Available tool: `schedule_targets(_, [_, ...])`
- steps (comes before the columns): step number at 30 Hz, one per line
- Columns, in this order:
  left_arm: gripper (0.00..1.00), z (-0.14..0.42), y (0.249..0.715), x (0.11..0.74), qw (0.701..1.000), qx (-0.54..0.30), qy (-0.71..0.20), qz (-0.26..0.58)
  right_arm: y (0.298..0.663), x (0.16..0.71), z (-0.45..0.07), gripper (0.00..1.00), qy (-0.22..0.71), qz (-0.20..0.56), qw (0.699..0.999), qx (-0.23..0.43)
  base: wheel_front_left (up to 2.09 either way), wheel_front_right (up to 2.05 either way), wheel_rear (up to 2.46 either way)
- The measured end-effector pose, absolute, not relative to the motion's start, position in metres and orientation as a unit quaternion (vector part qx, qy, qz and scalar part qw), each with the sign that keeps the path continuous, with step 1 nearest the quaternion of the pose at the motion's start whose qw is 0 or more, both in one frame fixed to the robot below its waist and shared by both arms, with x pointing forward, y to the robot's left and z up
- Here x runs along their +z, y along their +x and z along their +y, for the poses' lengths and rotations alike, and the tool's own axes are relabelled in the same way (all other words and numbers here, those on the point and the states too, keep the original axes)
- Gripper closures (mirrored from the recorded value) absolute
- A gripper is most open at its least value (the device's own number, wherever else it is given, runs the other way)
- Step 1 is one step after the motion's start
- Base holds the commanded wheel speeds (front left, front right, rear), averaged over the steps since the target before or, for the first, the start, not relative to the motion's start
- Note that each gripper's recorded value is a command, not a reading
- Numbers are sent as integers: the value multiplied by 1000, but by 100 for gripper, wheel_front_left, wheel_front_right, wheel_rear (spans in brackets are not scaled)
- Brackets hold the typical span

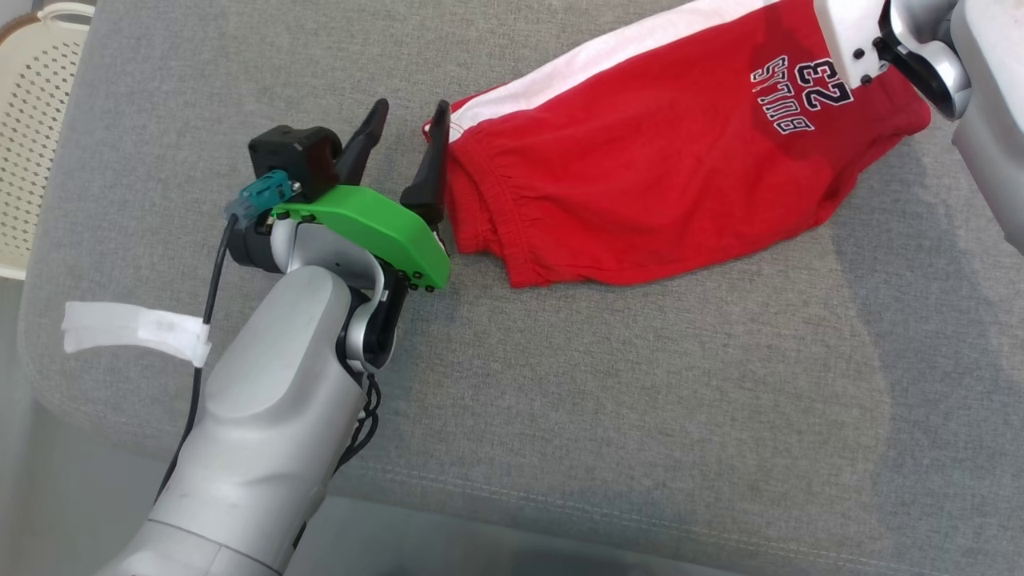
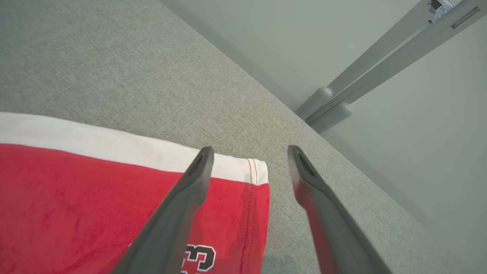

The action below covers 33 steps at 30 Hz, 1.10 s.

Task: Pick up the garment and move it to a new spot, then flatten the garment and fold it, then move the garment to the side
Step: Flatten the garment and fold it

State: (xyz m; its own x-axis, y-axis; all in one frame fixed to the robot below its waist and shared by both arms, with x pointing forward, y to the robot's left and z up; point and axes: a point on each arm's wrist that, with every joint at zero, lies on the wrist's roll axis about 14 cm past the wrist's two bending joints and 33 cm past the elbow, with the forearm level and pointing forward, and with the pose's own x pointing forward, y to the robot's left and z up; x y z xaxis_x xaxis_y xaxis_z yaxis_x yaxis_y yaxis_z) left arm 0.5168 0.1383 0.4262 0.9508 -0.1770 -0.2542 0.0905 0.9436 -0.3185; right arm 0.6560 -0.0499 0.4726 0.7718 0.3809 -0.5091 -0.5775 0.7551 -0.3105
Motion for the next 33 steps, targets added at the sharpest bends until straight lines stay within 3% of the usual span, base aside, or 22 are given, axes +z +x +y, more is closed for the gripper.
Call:
schedule_targets(8, [0, 161, 521, 456, 986, -24, -148, 72, 655, 498, -51, 0, -185, 172, 932, 260, 0, 0, 0])
schedule_targets(15, [0, 181, 499, 499, 991, 7, -133, -5, 636, 506, -72, 0, -119, 155, 951, 239, 0, 0, 0])
schedule_targets(23, [0, 192, 437, 521, 990, 33, -123, -56, 604, 493, -107, 0, -43, 164, 967, 189, 0, 0, 0])
schedule_targets(30, [0, 193, 388, 509, 993, 46, -95, -44, 585, 466, -124, 0, 6, 188, 971, 151, 0, 0, 0])
schedule_targets(33, [0, 194, 376, 502, 995, 51, -79, -32, 582, 451, -129, 0, -13, 199, 969, 146, 0, 0, 0])
